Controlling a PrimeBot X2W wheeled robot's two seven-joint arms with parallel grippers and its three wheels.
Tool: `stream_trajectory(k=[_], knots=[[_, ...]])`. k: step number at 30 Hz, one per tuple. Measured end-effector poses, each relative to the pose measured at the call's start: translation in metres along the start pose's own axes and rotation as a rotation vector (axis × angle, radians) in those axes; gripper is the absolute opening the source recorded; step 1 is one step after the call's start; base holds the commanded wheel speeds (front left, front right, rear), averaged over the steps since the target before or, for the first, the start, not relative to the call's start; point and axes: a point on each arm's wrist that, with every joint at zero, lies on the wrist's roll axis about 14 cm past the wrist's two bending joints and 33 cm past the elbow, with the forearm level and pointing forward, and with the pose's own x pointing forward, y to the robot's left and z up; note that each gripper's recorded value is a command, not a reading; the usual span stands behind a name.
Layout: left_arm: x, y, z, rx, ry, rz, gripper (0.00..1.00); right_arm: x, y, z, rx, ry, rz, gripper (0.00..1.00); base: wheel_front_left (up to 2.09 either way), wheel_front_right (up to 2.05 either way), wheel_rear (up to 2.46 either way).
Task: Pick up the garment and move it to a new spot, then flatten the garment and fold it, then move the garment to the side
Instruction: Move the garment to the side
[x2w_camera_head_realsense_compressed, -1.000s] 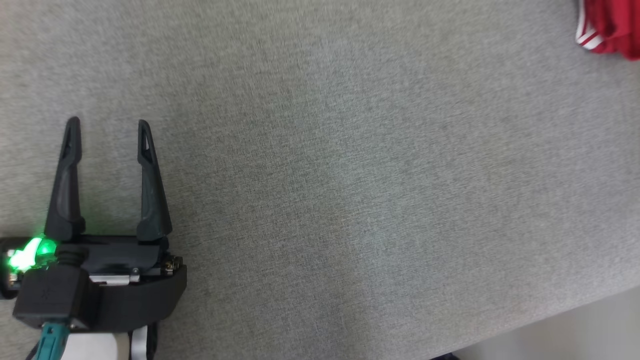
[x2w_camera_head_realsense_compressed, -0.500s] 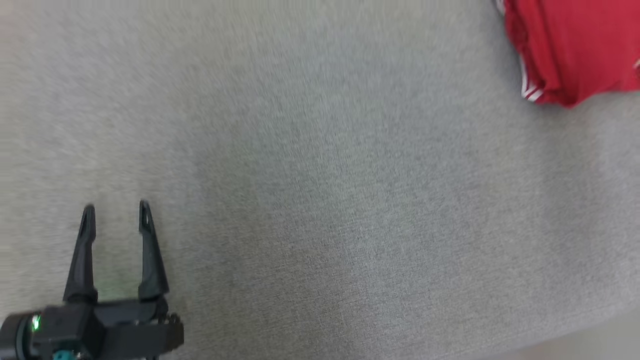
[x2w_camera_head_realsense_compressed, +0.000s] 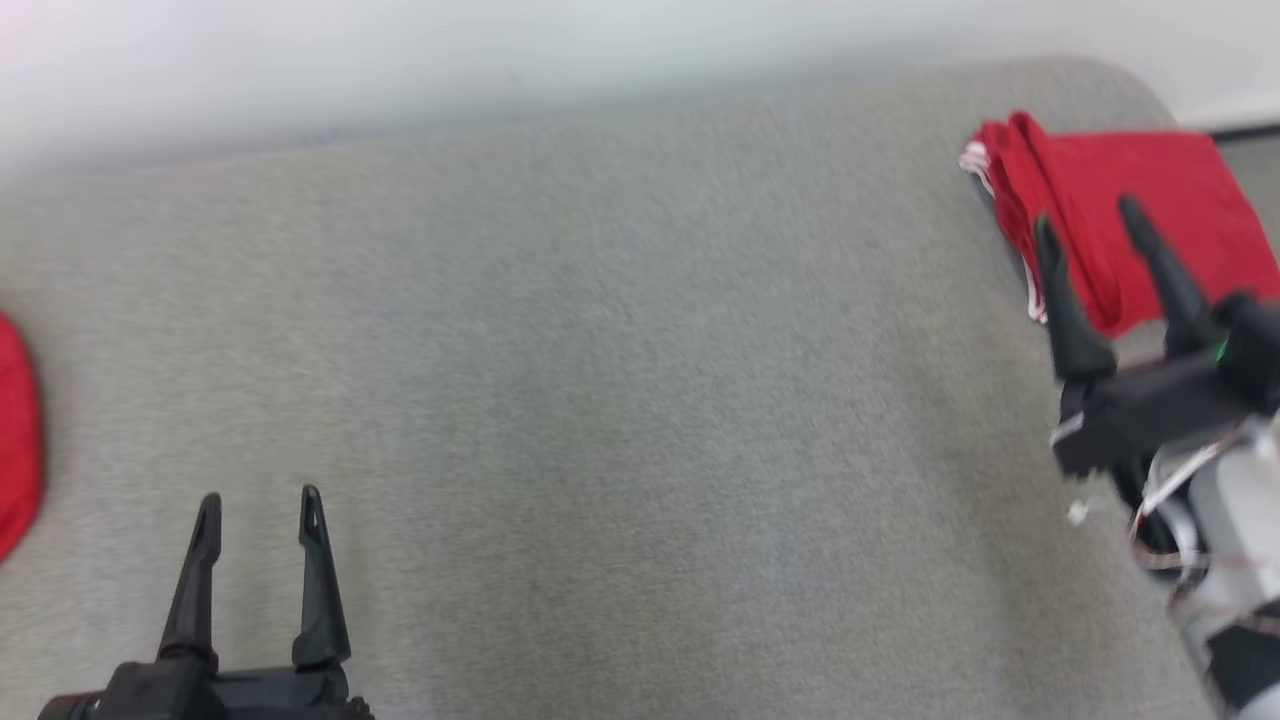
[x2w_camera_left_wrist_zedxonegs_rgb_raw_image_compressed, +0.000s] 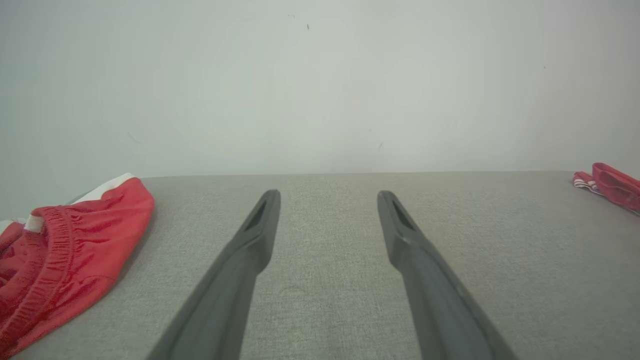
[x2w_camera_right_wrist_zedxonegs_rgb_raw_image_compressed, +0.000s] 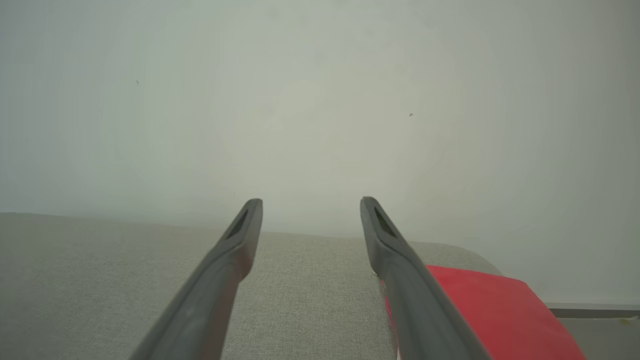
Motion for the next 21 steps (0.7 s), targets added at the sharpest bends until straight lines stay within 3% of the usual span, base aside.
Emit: stream_trajectory(k=[21], knots=[[-0.052,0.036,0.023,0.007,-0.021,0.098,1.00,-0.099,0.078,-0.025,0.246,0.013,-0.003,1.00,0.00,0.00,0.00]])
